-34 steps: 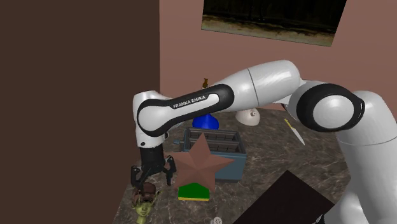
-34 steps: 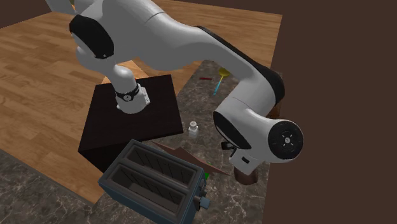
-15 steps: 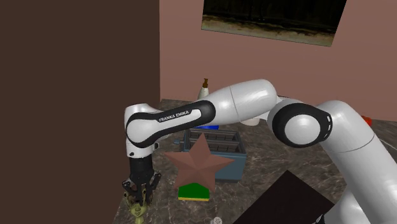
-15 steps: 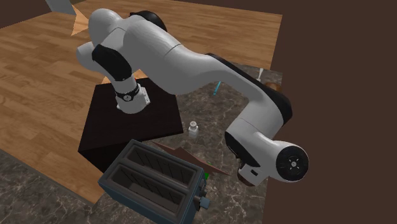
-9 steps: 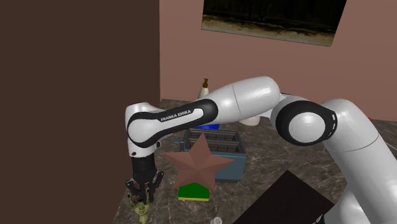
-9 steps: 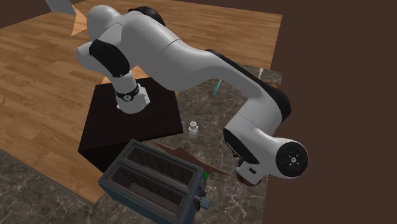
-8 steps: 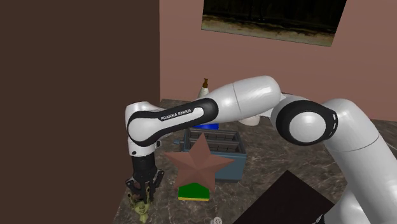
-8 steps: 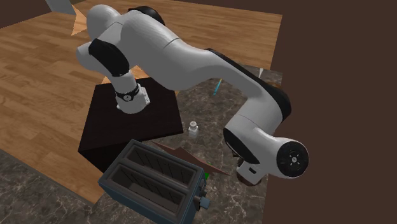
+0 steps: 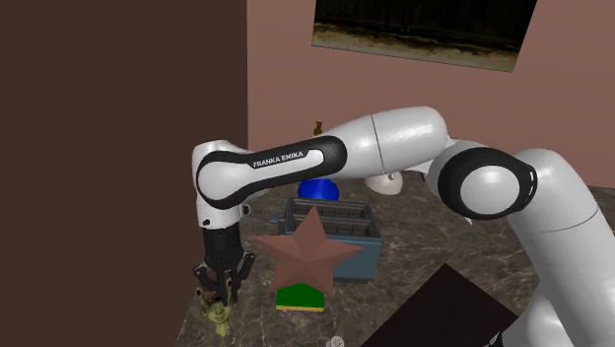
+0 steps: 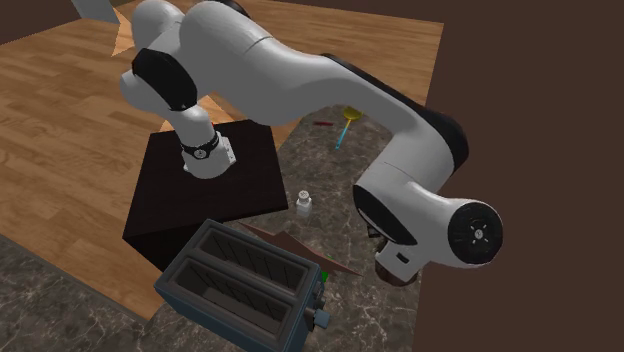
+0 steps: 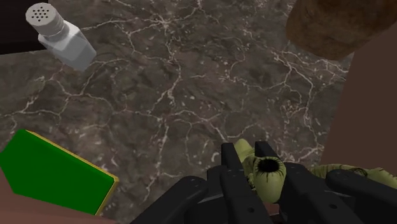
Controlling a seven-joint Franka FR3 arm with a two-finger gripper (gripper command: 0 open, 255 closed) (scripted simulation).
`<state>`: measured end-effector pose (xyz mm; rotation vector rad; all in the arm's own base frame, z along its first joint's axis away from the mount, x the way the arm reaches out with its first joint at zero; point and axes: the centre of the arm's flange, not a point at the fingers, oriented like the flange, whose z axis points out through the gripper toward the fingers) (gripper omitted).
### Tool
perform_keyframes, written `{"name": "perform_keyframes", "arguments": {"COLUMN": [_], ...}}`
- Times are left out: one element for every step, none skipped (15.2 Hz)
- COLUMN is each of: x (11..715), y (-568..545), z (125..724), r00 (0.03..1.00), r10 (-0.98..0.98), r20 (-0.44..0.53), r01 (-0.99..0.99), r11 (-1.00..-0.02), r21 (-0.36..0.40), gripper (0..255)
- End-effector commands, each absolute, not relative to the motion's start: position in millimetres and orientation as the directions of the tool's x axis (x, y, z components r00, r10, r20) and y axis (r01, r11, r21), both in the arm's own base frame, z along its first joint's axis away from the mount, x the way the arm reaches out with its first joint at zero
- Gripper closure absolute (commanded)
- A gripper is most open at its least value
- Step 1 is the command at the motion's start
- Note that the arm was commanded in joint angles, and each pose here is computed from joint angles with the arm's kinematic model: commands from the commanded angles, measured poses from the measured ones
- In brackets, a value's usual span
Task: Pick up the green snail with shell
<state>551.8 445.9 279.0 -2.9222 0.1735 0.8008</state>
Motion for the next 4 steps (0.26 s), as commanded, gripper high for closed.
{"name": "perform_keyframes", "arguments": {"x": [552.2,552.2,552.2,552.2], "y": [446.4,446.4,446.4,446.4], "z": [290.6,295.9,296.7,296.7], "r00": [0.855,0.855,0.855,0.855], "r10": [-0.081,-0.081,-0.081,-0.081], "r20": [-0.512,-0.512,-0.512,-0.512], "r01": [-0.138,-0.138,-0.138,-0.138], "r11": [-0.988,-0.988,-0.988,-0.988], "r21": [-0.073,-0.073,-0.073,-0.073], "gripper": [255,255,255,255]}}
